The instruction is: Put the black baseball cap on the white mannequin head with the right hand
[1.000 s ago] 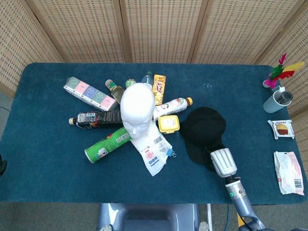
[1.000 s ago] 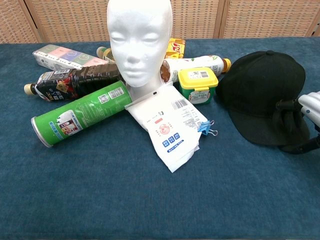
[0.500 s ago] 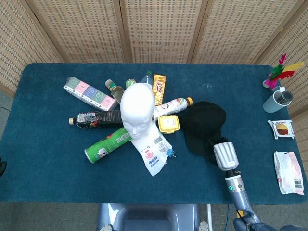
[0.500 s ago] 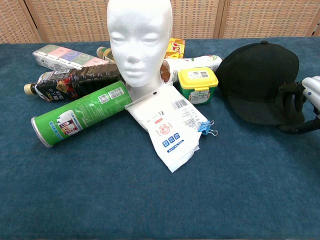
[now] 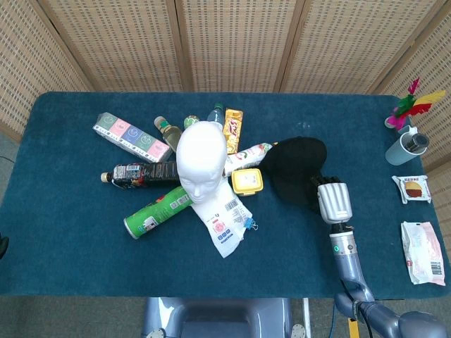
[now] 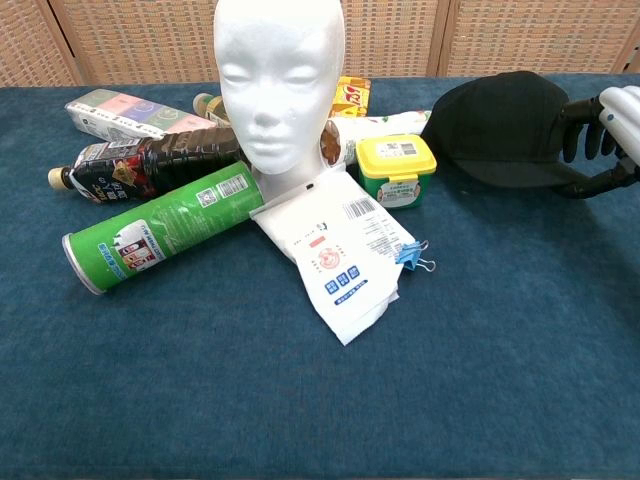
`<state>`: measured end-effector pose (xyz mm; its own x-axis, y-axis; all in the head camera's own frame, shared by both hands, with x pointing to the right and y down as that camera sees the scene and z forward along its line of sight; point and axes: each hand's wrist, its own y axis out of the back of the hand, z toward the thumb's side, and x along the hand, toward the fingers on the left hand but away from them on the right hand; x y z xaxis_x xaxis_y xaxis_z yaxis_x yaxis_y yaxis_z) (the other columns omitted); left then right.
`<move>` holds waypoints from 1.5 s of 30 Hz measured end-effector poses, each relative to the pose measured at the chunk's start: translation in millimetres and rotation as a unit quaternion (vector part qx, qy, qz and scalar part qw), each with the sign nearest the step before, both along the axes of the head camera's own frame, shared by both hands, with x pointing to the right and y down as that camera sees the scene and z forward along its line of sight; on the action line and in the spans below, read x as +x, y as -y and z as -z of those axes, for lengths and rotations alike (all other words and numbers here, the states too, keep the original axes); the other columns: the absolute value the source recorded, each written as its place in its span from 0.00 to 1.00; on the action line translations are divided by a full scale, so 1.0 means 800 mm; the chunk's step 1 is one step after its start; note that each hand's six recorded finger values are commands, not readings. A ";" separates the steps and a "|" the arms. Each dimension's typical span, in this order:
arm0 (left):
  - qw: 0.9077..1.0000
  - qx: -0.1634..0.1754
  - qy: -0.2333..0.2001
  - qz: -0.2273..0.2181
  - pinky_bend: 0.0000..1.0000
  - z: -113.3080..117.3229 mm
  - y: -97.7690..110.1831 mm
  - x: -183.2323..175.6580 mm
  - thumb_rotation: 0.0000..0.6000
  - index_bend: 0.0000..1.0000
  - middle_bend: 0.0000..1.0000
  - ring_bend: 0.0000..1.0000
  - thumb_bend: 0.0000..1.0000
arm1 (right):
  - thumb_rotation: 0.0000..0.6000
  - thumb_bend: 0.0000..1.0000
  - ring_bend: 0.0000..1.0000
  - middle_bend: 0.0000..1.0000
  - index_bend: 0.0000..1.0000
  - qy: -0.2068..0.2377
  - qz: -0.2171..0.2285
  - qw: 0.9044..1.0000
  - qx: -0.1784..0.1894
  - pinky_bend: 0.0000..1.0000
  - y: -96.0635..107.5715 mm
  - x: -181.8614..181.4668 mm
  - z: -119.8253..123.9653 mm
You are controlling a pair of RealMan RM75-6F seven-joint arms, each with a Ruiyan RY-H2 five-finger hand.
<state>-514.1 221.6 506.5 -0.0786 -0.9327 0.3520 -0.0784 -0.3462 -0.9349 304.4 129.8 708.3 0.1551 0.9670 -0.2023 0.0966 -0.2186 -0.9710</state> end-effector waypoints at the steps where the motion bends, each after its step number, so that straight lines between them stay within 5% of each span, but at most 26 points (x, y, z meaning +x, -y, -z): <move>1: 1.000 0.000 0.000 0.000 0.33 0.000 0.000 0.000 1.00 0.66 0.52 0.39 0.35 | 1.00 0.25 0.54 0.53 0.50 -0.003 0.000 1.000 0.000 0.54 0.002 0.000 -0.001; 15: 1.000 -0.002 0.002 0.005 0.33 0.001 -0.003 -0.003 1.00 0.66 0.52 0.39 0.35 | 1.00 0.27 0.45 0.38 0.47 -0.043 -0.009 0.999 -0.017 0.66 0.039 -0.005 -0.018; 23: 1.000 -0.005 0.004 0.010 0.33 0.000 -0.008 -0.006 1.00 0.66 0.52 0.39 0.35 | 1.00 0.32 0.62 0.50 0.53 -0.034 -0.029 0.999 -0.001 0.82 0.061 -0.007 -0.006; 31: 1.000 -0.008 0.004 0.012 0.33 -0.002 -0.010 -0.007 1.00 0.66 0.52 0.39 0.35 | 1.00 0.49 0.71 0.60 0.60 -0.038 -0.023 0.999 0.015 0.86 0.064 -0.007 -0.001; 34: 1.000 -0.008 0.005 0.013 0.33 -0.003 -0.010 -0.008 1.00 0.66 0.52 0.39 0.35 | 1.00 0.53 0.70 0.58 0.57 -0.031 -0.025 0.999 0.013 0.85 0.063 -0.008 -0.002; 42: 1.000 -0.010 0.006 0.016 0.33 -0.003 -0.012 -0.010 1.00 0.66 0.52 0.39 0.35 | 1.00 0.92 0.60 0.48 0.49 -0.039 -0.023 0.999 -0.011 0.74 0.064 -0.003 -0.010; 45: 1.000 -0.011 0.005 0.016 0.33 -0.003 -0.012 -0.010 1.00 0.66 0.52 0.39 0.35 | 1.00 0.98 0.56 0.45 0.45 -0.043 -0.025 0.999 -0.022 0.70 0.063 -0.003 -0.013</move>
<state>-522.2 231.5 509.2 -0.1112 -0.9218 0.3713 -0.0801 -0.3641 -0.9279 301.8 79.1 718.4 0.0876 0.9629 -0.2551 0.0252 -0.2582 -0.9658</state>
